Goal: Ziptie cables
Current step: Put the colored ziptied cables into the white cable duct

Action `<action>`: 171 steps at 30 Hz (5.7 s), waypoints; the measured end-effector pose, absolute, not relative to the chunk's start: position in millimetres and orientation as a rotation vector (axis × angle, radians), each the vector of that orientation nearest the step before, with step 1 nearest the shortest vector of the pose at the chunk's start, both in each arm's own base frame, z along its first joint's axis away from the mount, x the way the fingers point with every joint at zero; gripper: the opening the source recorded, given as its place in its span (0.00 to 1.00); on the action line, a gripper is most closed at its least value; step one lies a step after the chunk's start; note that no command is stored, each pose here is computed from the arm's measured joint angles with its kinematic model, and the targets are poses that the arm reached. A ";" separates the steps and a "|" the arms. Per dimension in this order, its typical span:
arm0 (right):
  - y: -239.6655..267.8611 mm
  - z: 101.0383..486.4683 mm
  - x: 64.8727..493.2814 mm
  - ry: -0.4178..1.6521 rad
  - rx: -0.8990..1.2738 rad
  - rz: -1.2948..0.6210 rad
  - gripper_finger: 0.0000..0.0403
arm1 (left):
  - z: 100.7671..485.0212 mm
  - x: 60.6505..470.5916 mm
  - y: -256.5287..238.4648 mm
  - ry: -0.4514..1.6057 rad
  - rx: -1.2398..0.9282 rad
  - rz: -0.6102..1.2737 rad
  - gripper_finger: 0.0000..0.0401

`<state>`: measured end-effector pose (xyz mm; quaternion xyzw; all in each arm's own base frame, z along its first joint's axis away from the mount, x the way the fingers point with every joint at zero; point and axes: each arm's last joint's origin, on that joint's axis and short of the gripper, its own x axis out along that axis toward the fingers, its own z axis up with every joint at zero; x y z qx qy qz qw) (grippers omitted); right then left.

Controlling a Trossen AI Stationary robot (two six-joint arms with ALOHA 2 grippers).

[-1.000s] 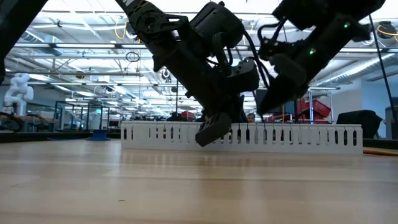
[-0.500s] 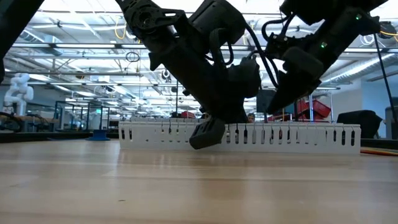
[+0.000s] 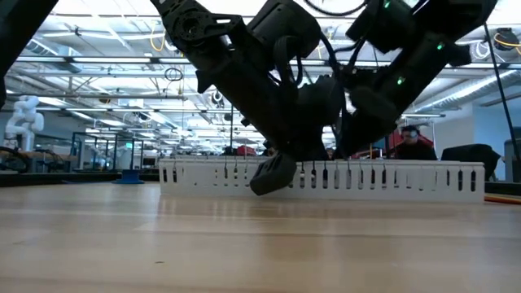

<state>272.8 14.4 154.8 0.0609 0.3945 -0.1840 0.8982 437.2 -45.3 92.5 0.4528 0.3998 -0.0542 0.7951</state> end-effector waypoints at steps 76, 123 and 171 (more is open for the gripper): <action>19.9 125.6 191.3 0.359 0.208 -0.319 0.19 | 148.3 441.5 -15.6 0.647 0.375 0.083 0.37; 14.1 122.0 190.1 0.377 0.380 -0.363 0.19 | 92.0 454.6 -23.8 0.648 0.482 0.000 0.01; 20.3 137.3 196.6 0.505 0.350 -0.349 0.11 | 90.8 453.6 -25.9 0.659 0.522 -0.023 0.01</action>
